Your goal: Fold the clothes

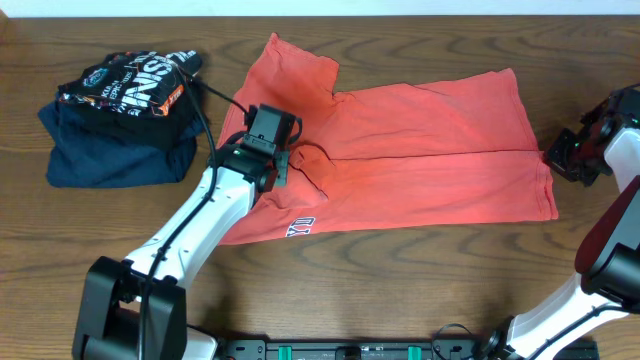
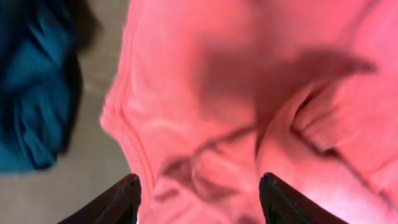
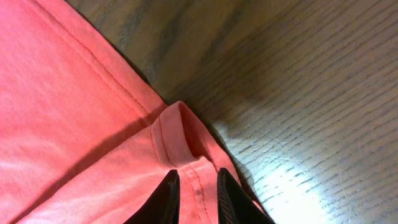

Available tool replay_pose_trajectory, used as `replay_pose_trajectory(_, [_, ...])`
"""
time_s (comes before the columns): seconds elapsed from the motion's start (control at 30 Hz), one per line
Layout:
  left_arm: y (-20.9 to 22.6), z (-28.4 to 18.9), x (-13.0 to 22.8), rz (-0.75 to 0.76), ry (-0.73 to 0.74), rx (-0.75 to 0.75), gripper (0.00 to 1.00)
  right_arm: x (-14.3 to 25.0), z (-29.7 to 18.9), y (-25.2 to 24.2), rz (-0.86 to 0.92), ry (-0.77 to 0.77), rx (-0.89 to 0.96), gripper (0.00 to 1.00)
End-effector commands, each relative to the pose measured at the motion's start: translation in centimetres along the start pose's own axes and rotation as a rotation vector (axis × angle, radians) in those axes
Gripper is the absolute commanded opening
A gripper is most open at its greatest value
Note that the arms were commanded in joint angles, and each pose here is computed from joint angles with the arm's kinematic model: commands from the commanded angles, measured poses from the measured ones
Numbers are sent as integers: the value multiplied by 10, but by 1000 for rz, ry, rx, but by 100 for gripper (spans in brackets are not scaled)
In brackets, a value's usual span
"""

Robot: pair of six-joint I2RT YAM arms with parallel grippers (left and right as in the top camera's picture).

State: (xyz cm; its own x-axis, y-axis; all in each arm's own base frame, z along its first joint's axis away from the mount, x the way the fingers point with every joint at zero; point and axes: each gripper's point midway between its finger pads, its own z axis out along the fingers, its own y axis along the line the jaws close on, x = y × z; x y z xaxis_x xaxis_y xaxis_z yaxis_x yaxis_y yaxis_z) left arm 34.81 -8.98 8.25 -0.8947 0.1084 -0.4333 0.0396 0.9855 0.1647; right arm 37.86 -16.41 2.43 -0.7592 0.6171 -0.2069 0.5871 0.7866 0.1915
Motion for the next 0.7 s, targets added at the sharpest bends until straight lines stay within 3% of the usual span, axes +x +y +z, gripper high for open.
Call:
replay_pose_trajectory(0.0, [-19,0,11,-27,60,112,62,-2,-12,6,-33,-22,-14,20])
replay_pose_trajectory(0.17, [-55,-8,17,-31,104,324,53,3,-12,2,-28,-1,8,19])
replay_pose_trajectory(0.37, [-63,4,-1,-45,41,345,44,5,-18,-14,-25,10,104,20])
replay_pose_trajectory(0.67, [-99,25,-12,-50,20,485,42,4,-42,-10,-25,17,105,20])
